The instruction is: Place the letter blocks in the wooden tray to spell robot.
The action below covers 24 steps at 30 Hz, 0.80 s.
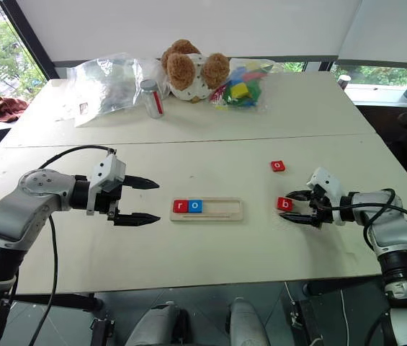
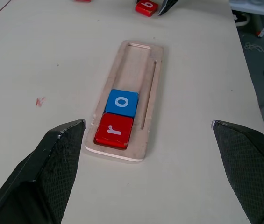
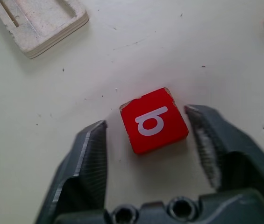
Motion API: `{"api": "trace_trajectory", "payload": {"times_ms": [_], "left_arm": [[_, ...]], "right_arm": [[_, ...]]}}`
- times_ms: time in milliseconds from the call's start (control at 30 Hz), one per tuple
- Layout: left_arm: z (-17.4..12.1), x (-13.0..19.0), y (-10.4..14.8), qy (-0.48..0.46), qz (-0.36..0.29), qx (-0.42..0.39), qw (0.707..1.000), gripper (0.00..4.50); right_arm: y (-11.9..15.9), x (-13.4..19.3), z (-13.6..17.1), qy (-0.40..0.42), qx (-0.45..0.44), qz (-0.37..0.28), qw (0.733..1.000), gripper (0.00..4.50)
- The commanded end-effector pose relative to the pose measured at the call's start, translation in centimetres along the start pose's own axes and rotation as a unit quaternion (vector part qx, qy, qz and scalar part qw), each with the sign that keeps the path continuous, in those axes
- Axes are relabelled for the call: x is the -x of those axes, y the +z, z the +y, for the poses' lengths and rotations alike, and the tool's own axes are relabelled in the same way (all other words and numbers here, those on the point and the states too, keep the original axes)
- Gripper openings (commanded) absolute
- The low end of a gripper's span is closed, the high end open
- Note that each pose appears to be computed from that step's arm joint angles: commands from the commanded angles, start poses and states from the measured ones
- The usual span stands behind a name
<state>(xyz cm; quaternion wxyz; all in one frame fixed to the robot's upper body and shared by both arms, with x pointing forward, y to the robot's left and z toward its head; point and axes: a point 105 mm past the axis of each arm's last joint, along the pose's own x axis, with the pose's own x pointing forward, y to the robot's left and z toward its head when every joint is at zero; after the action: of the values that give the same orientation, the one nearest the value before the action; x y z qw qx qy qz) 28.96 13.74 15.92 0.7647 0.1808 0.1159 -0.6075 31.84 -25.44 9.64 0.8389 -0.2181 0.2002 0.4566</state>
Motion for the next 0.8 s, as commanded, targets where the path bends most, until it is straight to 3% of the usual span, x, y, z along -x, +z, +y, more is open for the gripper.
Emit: {"api": "trace_trajectory", "payload": {"times_ms": [33,233,333,433,600,800], "left_arm": [[0.3,0.8,0.5,0.012,0.003,-0.018,1.0,4.5],[1.3,2.2,-0.7,0.032,0.029,-0.005,0.999,4.5],[1.7,2.8,-2.1,0.037,0.065,-0.012,0.997,4.5],[1.7,2.8,-2.5,0.036,0.071,-0.013,0.997,4.5],[1.2,2.8,-2.1,0.033,0.063,-0.012,0.997,4.5],[1.1,2.2,-1.8,0.043,0.047,-0.009,0.998,4.5]], "right_arm": [[1.4,0.2,-0.5,-0.002,0.019,-0.016,1.0,1.14],[6.7,-1.3,0.8,0.051,0.032,-0.044,0.997,1.15],[9.9,-4.0,2.7,0.102,0.066,-0.025,0.992,1.15],[12.3,-6.4,3.1,0.102,0.1,-0.032,0.989,1.15],[12.9,-8.4,5.5,0.158,0.145,-0.016,0.977,1.15],[12.7,-9.4,6.0,0.172,0.159,0.002,0.972,1.15]]}}
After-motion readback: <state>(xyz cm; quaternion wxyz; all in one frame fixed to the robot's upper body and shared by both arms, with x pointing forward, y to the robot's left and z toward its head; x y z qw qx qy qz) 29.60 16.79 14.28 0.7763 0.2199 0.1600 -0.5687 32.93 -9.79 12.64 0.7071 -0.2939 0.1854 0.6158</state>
